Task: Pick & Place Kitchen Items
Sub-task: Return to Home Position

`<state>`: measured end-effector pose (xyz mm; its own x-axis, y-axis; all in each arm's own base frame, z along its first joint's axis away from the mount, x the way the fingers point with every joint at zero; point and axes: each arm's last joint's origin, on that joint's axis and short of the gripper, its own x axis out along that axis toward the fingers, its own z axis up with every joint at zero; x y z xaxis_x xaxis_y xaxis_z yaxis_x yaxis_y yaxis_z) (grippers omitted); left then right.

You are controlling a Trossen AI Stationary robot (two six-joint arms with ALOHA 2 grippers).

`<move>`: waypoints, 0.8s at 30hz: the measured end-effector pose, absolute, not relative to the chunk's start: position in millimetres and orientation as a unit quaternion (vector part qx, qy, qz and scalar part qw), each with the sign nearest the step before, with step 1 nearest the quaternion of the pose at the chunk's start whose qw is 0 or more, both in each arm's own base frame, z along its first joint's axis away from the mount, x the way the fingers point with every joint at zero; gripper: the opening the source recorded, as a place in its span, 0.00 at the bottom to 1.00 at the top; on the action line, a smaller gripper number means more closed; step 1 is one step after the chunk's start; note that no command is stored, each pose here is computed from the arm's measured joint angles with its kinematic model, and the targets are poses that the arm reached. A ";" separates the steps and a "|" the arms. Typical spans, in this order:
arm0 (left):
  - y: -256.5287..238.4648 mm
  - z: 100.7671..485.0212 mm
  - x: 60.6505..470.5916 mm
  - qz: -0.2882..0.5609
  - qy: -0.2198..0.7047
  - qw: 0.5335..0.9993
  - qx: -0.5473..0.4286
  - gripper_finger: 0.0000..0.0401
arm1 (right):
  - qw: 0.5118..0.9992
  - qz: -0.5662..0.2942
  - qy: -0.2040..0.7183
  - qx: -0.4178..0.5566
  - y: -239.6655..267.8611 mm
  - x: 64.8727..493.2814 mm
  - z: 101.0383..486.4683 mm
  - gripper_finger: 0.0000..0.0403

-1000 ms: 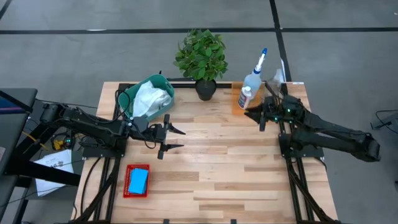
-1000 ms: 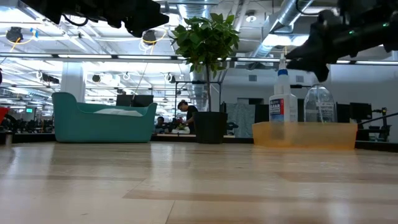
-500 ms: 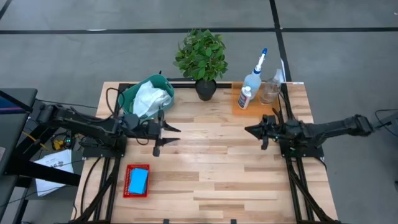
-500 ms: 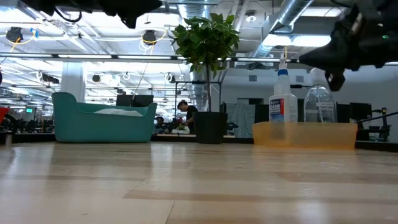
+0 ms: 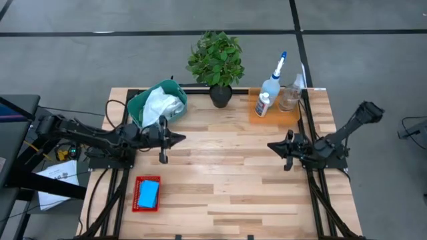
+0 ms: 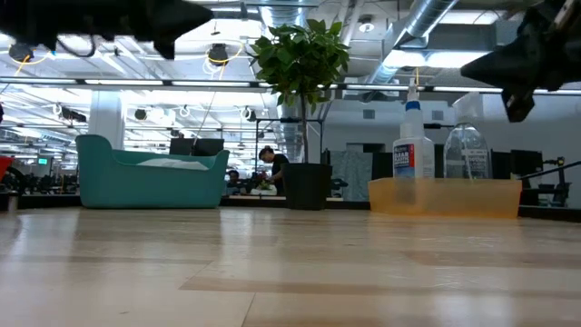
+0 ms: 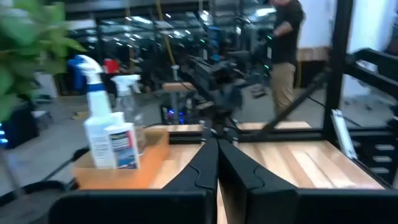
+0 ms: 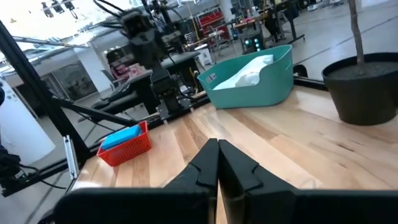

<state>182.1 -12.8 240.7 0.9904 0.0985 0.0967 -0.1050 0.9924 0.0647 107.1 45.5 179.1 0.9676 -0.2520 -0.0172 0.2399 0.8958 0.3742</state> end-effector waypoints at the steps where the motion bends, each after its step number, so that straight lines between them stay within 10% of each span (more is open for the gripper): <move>1: -11.1 236.6 179.9 0.056 -0.053 0.996 0.034 0.00 | 0.974 -0.126 -0.016 0.187 48.0 106.2 179.1 0.00; 24: 4.2 170.3 135.3 0.010 -0.026 1.000 0.010 0.00 | 0.973 -0.157 -0.015 0.170 71.2 113.4 171.8 0.00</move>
